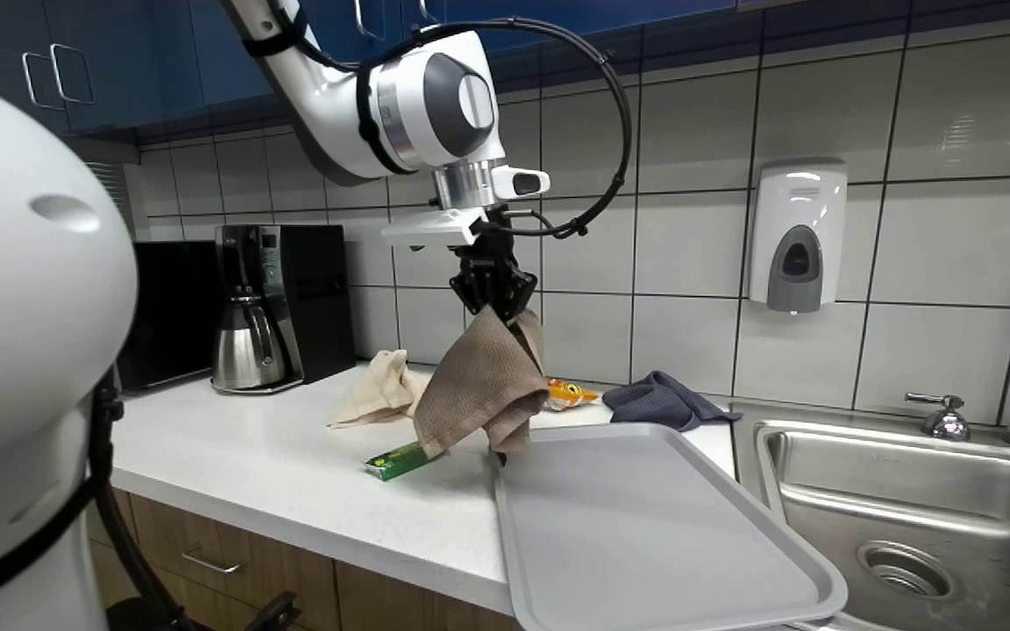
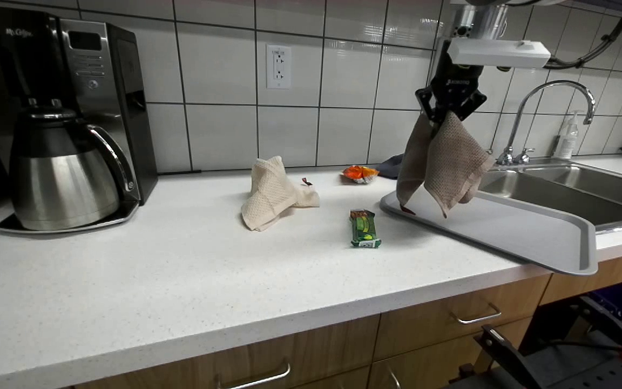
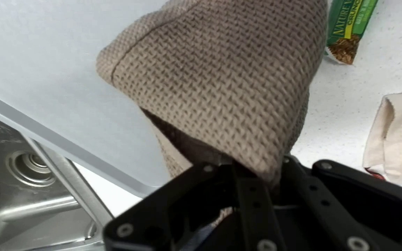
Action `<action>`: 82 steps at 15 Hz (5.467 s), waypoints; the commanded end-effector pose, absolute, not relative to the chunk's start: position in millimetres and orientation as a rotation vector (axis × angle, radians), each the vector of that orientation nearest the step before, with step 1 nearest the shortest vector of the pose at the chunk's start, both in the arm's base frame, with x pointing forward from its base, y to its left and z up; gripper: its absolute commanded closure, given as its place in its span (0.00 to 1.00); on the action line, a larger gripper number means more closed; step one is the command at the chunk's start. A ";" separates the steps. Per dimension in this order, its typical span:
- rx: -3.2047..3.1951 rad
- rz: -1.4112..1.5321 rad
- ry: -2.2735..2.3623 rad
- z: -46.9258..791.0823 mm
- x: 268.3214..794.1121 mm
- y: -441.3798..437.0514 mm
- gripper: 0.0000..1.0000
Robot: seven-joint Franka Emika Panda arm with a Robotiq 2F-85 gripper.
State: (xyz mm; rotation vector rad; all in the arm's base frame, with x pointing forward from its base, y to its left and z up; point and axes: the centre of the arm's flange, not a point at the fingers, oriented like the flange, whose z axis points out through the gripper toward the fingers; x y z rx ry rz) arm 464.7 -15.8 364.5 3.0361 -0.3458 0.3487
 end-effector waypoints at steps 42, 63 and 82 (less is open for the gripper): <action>3.071 0.213 0.798 310.2 437.1 353.9 0.98; 3.015 0.107 0.865 271.7 418.7 364.8 0.38; 3.050 0.325 0.663 345.5 415.9 290.7 0.00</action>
